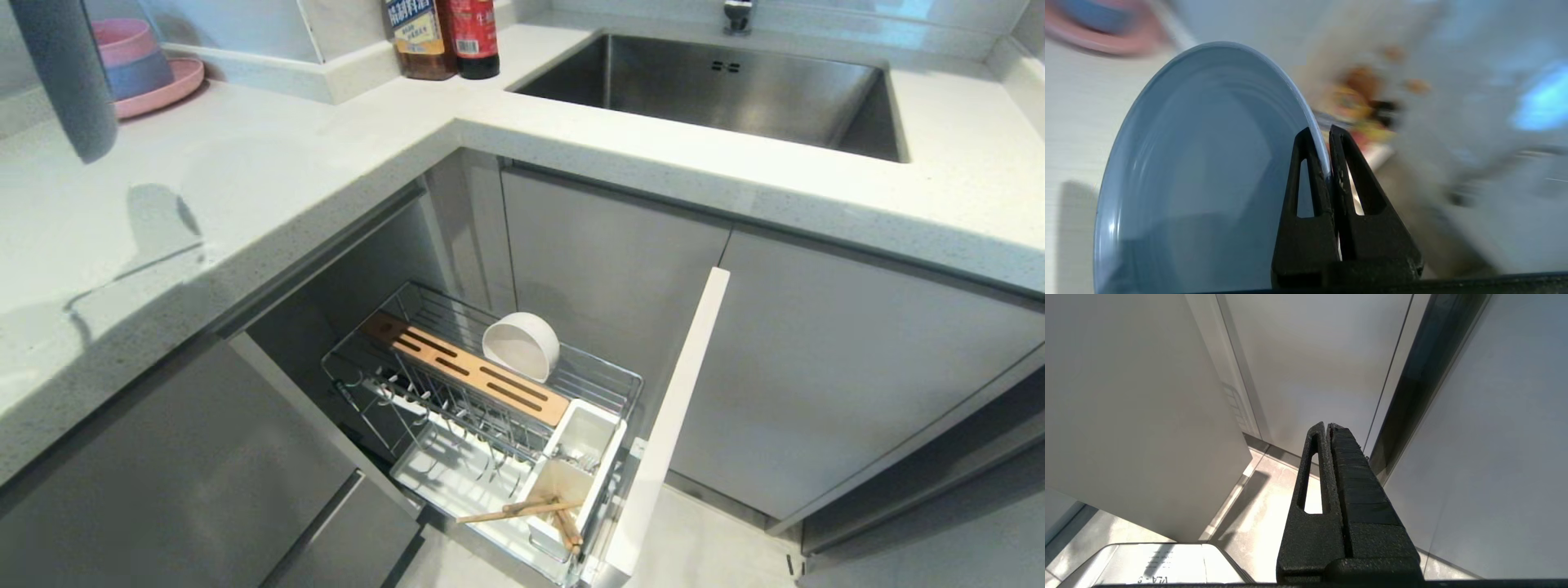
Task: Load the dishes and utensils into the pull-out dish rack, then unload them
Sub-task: Pick up the plate and place it in the cupboard
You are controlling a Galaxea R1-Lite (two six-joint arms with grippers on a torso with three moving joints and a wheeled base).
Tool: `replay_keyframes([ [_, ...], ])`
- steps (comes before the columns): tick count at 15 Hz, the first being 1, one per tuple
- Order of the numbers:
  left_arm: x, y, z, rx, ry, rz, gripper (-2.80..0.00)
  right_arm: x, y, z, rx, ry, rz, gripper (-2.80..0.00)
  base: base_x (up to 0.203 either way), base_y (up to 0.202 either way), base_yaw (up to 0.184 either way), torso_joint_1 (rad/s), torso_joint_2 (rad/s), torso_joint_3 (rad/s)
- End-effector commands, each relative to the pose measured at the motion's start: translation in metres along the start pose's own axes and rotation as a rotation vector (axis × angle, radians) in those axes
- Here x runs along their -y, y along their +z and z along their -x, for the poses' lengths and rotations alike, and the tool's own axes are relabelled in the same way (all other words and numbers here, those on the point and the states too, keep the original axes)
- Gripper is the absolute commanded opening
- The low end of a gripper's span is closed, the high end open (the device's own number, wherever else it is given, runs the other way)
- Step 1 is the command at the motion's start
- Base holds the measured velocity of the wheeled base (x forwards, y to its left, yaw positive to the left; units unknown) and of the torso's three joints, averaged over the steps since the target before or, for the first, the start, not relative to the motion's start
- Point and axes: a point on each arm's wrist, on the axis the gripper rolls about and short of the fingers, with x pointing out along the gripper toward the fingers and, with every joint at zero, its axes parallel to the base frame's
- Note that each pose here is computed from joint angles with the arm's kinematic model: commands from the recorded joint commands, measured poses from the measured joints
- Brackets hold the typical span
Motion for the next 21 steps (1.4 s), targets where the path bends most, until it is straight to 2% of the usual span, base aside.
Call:
replay_keyframes([
  [1,0.015,0.004,0.015,-0.019,-0.103,0.094,-2.80,0.000,0.000,0.000,-0.002,0.000,0.000,-2.80,0.000,0.000,0.000,0.000,0.00,0.000],
  [3,0.030,0.009,0.029,-0.021,-0.211,0.224,-2.80,0.000,0.000,0.000,-0.002,0.000,0.000,-2.80,0.000,0.000,0.000,0.000,0.00,0.000],
  [5,0.046,0.000,0.036,-0.048,-0.272,0.298,-2.80,0.000,0.000,0.000,-0.002,0.000,0.000,-2.80,0.000,0.000,0.000,0.000,0.00,0.000],
  [8,0.072,-0.031,0.045,-0.106,-0.315,0.379,-2.80,0.000,0.000,0.000,-0.002,0.000,0.000,-2.80,0.000,0.000,0.000,0.000,0.00,0.000],
  [10,0.082,-0.066,0.047,-0.162,-0.311,0.365,-2.80,0.000,0.000,0.000,-0.002,0.000,0.000,-2.80,0.000,0.000,0.000,0.000,0.00,0.000],
  [11,0.086,-0.083,0.046,-0.193,-0.303,0.380,-2.80,0.000,0.000,0.000,-0.002,0.000,0.000,-2.80,0.000,0.000,0.000,0.000,0.00,0.000],
  [16,0.097,-0.143,0.046,-0.297,-0.253,0.423,-2.80,0.000,0.000,0.000,-0.002,0.000,0.000,-2.80,0.000,0.000,0.000,0.000,0.00,0.000],
  [21,0.105,-0.196,0.045,-0.320,-0.100,0.394,-2.80,0.000,0.000,0.000,-0.002,0.000,0.000,-2.80,0.000,0.000,0.000,0.000,0.00,0.000],
])
